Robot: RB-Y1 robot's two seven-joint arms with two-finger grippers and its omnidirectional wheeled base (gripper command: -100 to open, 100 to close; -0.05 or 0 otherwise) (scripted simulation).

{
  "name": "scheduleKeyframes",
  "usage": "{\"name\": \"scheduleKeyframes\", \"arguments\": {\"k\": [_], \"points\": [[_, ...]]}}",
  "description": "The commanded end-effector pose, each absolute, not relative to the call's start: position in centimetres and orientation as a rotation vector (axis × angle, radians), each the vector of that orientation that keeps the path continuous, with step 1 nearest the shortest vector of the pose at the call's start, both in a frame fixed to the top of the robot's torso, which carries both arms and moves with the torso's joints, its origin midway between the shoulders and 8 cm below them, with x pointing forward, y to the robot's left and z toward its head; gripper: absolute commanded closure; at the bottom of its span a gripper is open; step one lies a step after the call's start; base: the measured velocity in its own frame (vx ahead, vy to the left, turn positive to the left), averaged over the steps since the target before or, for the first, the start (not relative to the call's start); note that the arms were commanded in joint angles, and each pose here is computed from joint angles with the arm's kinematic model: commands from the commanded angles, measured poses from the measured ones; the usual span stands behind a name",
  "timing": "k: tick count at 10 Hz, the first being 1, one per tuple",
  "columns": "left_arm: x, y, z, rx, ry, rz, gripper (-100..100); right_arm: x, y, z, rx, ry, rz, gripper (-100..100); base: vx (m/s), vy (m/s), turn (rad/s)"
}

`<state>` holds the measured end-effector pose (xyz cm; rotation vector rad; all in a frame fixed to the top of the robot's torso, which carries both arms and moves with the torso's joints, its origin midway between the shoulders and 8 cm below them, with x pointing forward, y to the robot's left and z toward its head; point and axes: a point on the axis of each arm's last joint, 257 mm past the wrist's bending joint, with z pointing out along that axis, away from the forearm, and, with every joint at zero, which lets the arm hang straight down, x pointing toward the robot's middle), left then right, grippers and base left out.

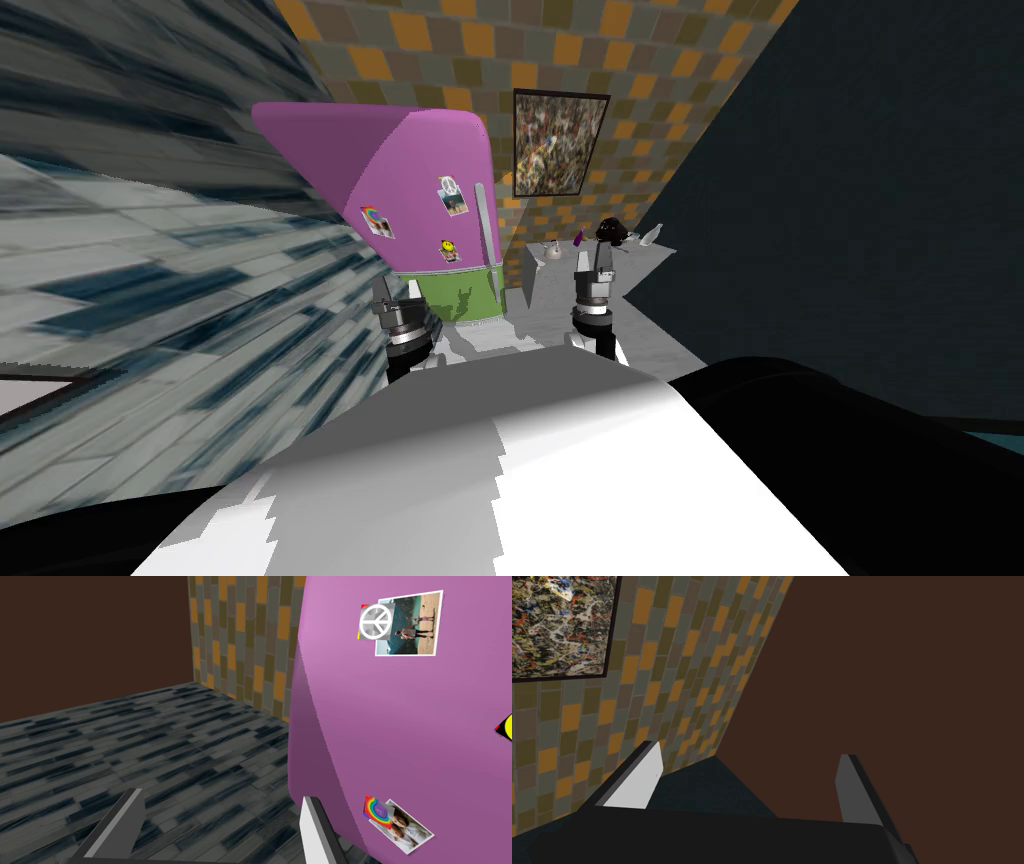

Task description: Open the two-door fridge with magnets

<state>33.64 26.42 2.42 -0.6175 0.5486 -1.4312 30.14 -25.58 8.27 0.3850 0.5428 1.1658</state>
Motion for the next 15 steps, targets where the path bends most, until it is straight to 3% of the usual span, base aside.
{"name": "scheduleKeyframes", "arguments": {"k": [1, 9, 10, 15], "points": [[33.6, 26.4, 2.4, -0.617, 0.549, -1.431, 0, 30.1, -25.6, 8.3, 0.385, 0.543, 1.166, 0, 0.0, 0.0, 0.0], [33.6, 26.4, 2.4, -0.617, 0.548, -1.431, 0, 30.1, -25.6, 8.3, 0.385, 0.543, 1.166, 0, 0.0, 0.0, 0.0], [33.8, 26.0, 2.1, -0.589, 0.592, -1.431, -100, 30.1, -25.6, 8.3, 0.385, 0.543, 1.166, 0, 0.027, -0.012, -0.001], [34.8, 25.5, 0.2, -0.525, 0.711, -1.414, -100, 30.1, -25.6, 8.3, 0.385, 0.543, 1.166, 0, 0.094, -0.053, 0.0]]}}
